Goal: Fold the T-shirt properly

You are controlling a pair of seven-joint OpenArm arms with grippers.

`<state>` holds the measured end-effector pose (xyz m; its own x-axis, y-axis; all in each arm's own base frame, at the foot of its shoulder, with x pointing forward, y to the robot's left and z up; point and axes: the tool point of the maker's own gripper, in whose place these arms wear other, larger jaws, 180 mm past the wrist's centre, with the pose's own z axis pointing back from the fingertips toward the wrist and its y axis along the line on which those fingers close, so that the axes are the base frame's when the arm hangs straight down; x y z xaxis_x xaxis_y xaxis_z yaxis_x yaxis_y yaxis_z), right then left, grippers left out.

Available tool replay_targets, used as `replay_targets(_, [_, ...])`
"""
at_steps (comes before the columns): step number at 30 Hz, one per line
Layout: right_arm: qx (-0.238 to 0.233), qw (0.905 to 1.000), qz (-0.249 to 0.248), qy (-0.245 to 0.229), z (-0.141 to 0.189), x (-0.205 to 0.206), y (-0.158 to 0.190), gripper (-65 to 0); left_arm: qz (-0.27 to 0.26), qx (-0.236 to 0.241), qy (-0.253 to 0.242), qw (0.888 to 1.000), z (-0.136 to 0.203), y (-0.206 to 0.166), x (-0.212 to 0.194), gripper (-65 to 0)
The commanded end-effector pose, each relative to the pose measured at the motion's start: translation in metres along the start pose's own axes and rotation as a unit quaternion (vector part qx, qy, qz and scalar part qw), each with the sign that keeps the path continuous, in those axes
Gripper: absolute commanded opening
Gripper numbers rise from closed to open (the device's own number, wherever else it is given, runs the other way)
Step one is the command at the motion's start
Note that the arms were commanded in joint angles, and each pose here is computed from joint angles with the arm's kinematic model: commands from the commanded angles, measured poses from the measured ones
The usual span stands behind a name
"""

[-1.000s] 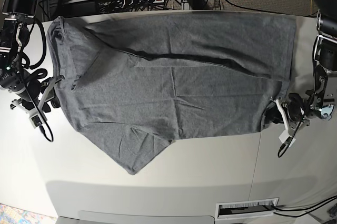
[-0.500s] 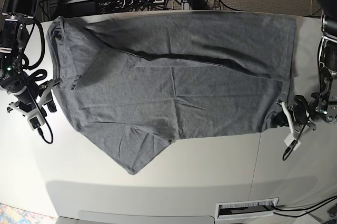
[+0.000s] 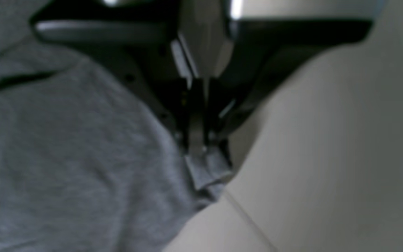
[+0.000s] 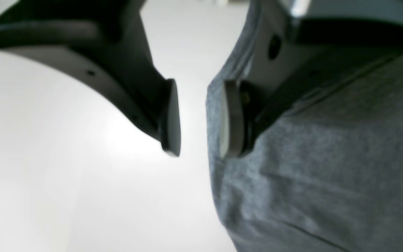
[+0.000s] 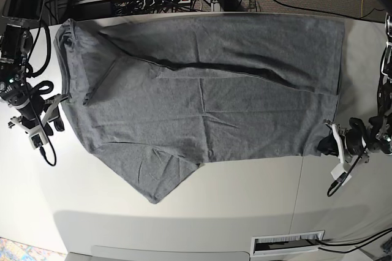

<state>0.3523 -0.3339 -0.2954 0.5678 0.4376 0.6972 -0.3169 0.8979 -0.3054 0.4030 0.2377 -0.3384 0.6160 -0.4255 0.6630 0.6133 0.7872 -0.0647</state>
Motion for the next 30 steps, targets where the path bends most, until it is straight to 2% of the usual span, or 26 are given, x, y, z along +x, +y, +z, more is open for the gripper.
replay_targets(1, [-0.018, 0.9992, 0.000, -0.035, 0.006, 0.021, -0.018, -44.8, -0.009, 0.012, -0.021, 1.000, 0.016, 0.012, 0.019, -65.0])
replay_targets(4, [-0.022, 0.9979, -0.024, -0.055, -0.001, 0.028, -0.029, -44.7, -0.009, 0.000, -0.004, 1.000, 0.018, 0.008, 0.013, -65.0])
replay_targets(7, [-0.021, 0.9951, -0.056, -0.078, -0.013, 0.043, -0.033, -38.8, -0.008, 0.004, 0.008, 1.000, 0.021, 0.011, 0.007, -65.0])
replay_targets(10, [-0.010, 0.9926, -0.077, -0.094, -0.028, 0.062, -0.029, -38.6, -0.009, 0.011, 0.011, 1.000, 0.026, 0.016, 0.005, -65.0])
replay_targets(12, [-0.001, 0.9941, -0.065, -0.086, -0.043, 0.072, -0.022, -38.6, -0.008, 0.015, 0.013, 1.000, 0.028, 0.019, 0.004, -65.0])
replay_targets(18, [0.022, 0.9989, 0.011, -0.039, -0.085, 0.081, 0.000, -38.6, -0.008, 0.017, 0.015, 1.000, 0.030, 0.020, 0.003, -65.0])
replay_targets(23, [0.016, 0.9996, 0.022, -0.005, -0.099, 0.070, -0.010, -38.6, -0.008, 0.017, 0.015, 1.000, 0.030, 0.020, 0.003, -65.0])
replay_targets(30, [0.011, 0.9998, 0.014, -0.009, -0.109, 0.052, -0.016, -38.6, -0.008, 0.017, 0.007, 1.000, 0.030, 0.020, 0.006, -65.0])
